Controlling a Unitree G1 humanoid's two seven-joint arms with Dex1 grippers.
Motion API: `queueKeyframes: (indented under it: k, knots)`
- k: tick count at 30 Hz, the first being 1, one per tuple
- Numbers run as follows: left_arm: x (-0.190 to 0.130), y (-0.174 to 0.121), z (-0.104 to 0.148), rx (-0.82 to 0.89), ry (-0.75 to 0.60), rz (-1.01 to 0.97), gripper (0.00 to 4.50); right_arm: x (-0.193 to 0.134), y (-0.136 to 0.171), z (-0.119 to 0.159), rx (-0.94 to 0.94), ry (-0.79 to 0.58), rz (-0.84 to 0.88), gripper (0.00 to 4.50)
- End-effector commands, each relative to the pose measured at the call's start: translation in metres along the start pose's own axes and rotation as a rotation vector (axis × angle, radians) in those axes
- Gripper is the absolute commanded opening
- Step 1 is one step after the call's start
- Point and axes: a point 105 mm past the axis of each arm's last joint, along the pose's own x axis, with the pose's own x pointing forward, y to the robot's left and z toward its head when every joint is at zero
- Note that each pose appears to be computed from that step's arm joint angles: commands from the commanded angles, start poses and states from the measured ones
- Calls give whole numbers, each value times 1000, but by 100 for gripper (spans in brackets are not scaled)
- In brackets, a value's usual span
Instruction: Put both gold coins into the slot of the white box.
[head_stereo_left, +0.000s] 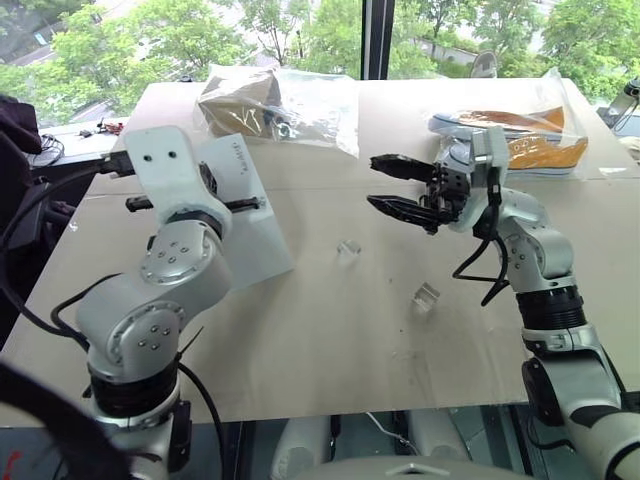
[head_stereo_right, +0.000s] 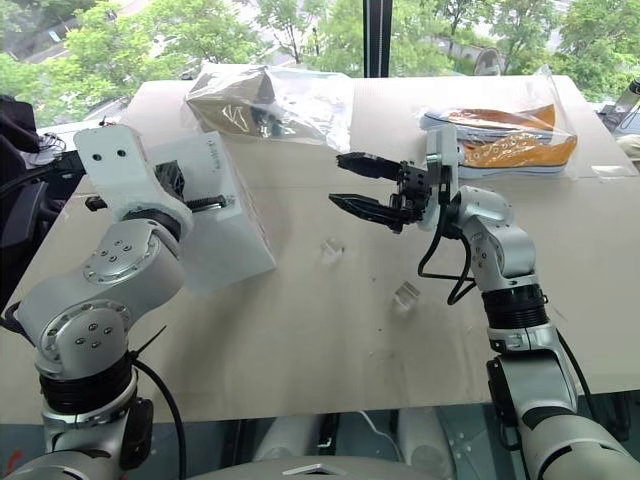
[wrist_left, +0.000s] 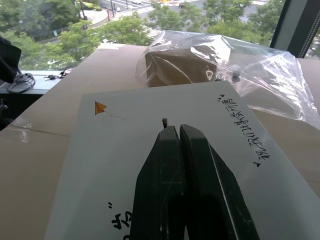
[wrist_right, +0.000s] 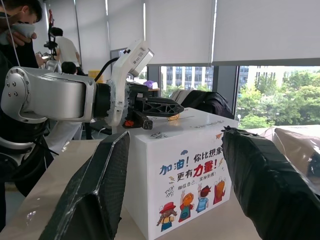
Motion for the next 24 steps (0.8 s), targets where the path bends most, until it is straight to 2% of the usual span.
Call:
queueKeyframes:
  k: [1, 7, 10, 17, 18, 20, 22, 24]
  knots:
    - [1, -3, -12, 26, 45, -5, 0, 0, -2, 16, -56, -38, -4, 314]
    - [1, -2, -19, 26, 75, 4, 0, 0, -2, 17, -57, -40, -8, 314]
    - [0, -4, -20, 20, 75, -7, 85, 0, -3, 17, -56, -39, -10, 319]
    - [1, -3, -13, 15, 34, -17, 423, -1, -3, 16, -51, -41, -20, 319]
    - [0, -3, -10, 10, 18, -18, 442, -1, -4, 17, -49, -43, -23, 319]
    - [-2, -2, 6, -14, -66, -42, 442, -4, -4, 17, -45, -44, -35, 319]
    - [-11, -8, 36, -52, -219, -146, 442, -10, -3, 19, -26, -53, -56, 319]
    - [-29, -26, 57, -101, -341, -342, 442, -19, -1, 19, -4, -51, -79, 319]
